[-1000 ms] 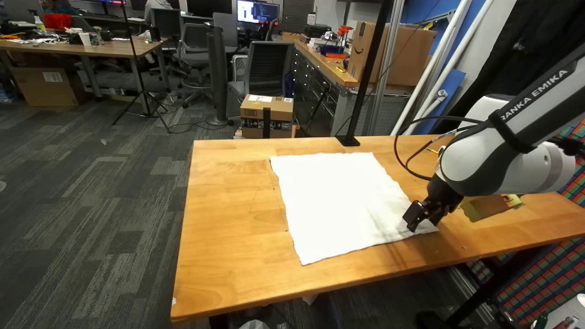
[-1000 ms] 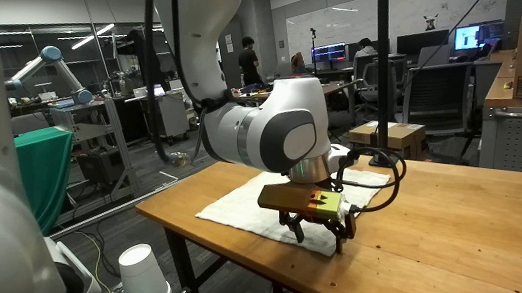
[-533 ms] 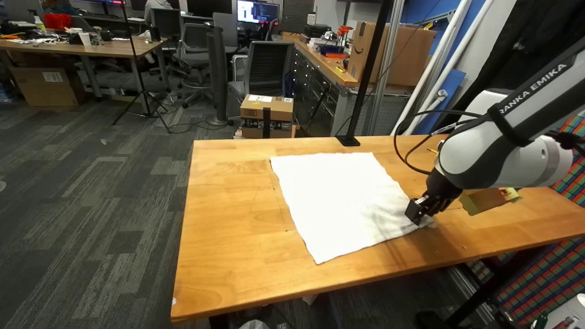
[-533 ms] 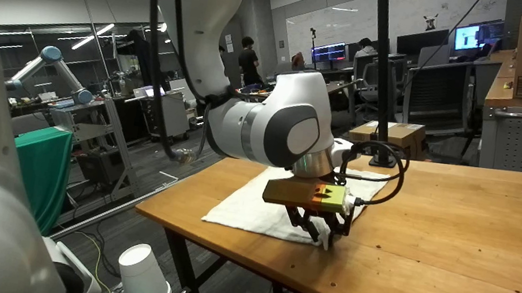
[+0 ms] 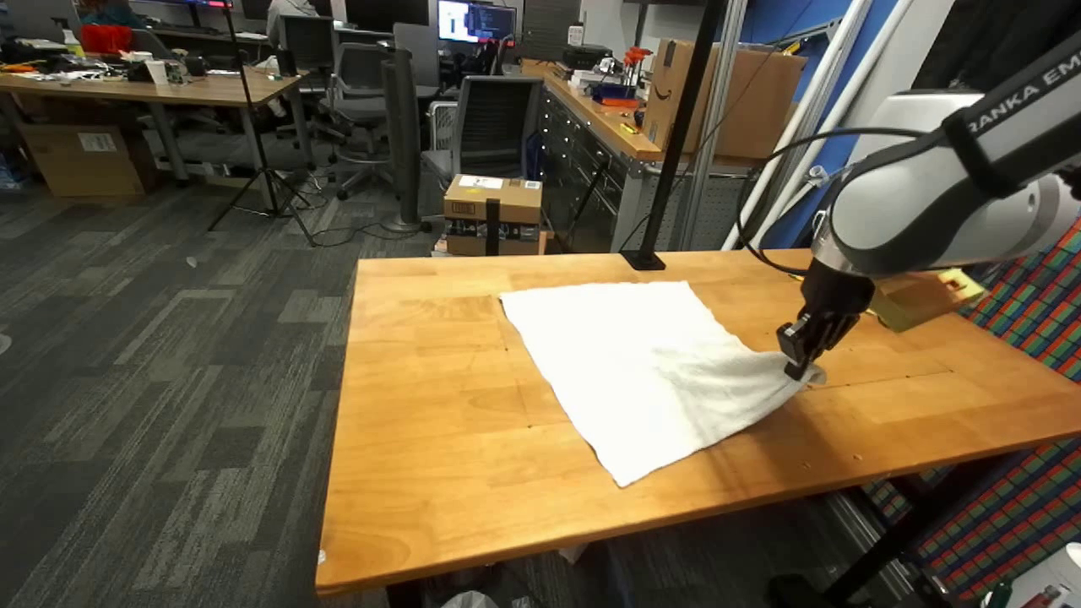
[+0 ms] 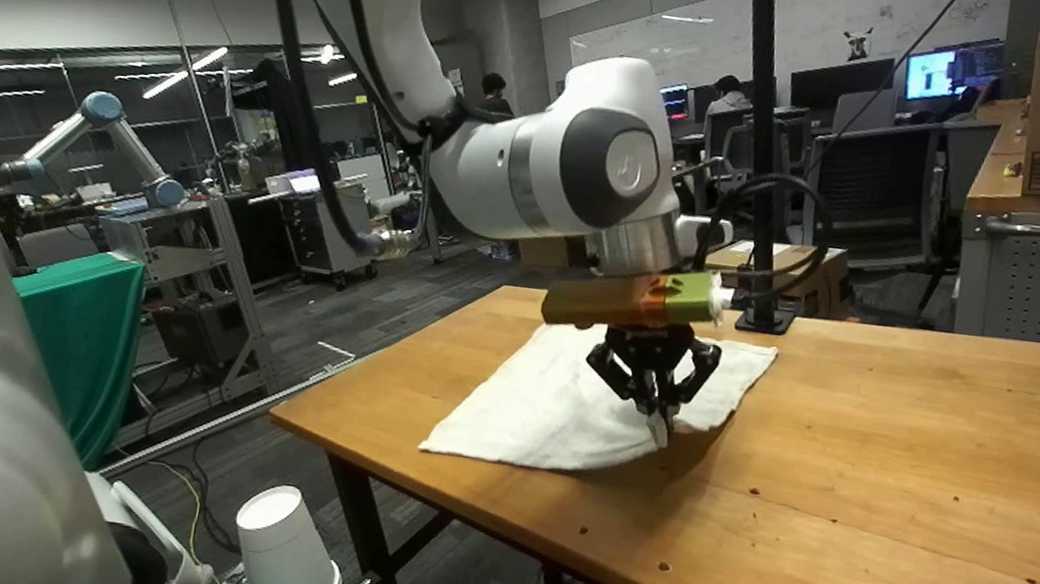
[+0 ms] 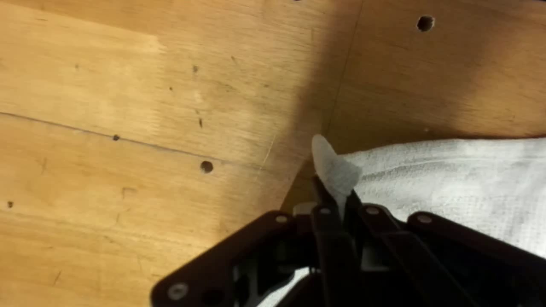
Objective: Fold the towel twice on the table
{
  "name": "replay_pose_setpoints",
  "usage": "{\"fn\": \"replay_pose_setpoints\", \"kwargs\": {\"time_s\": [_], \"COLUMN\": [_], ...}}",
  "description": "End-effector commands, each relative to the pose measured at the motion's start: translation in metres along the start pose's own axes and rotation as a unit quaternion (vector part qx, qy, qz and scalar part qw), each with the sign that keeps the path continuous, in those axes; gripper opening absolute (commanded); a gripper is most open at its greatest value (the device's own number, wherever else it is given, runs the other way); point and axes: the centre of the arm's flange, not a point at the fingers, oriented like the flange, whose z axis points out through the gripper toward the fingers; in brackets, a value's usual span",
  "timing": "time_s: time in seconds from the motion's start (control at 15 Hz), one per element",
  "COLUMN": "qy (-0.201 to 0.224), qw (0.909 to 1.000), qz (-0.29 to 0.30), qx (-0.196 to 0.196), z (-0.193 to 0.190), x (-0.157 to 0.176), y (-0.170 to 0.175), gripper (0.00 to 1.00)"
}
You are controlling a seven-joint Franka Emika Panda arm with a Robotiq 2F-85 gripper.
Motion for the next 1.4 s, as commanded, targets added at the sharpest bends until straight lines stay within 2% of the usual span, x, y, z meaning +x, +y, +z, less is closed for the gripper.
{"fn": "replay_pose_setpoints", "kwargs": {"time_s": [0.0,0.2,0.4,0.6,0.87,1.07,1.33], "qy": [-0.032,-0.063,-0.102,-0.139,-0.18,-0.169,-0.122], "qw": [0.9992,0.997,0.9917,0.9841,0.9698,0.9657,0.9702], "qz": [0.005,-0.009,-0.031,-0.06,-0.111,-0.15,-0.189], "qx": [-0.023,-0.045,-0.072,-0.093,-0.12,-0.128,-0.089], "z": [-0.069,-0.118,-0.158,-0.176,-0.177,-0.175,-0.178], "x": [0.045,0.094,0.139,0.176,0.219,0.248,0.291], "y": [0.007,-0.001,-0.025,-0.062,-0.124,-0.171,-0.228], "gripper": [0.05,0.04,0.04,0.04,0.04,0.04,0.04]}}
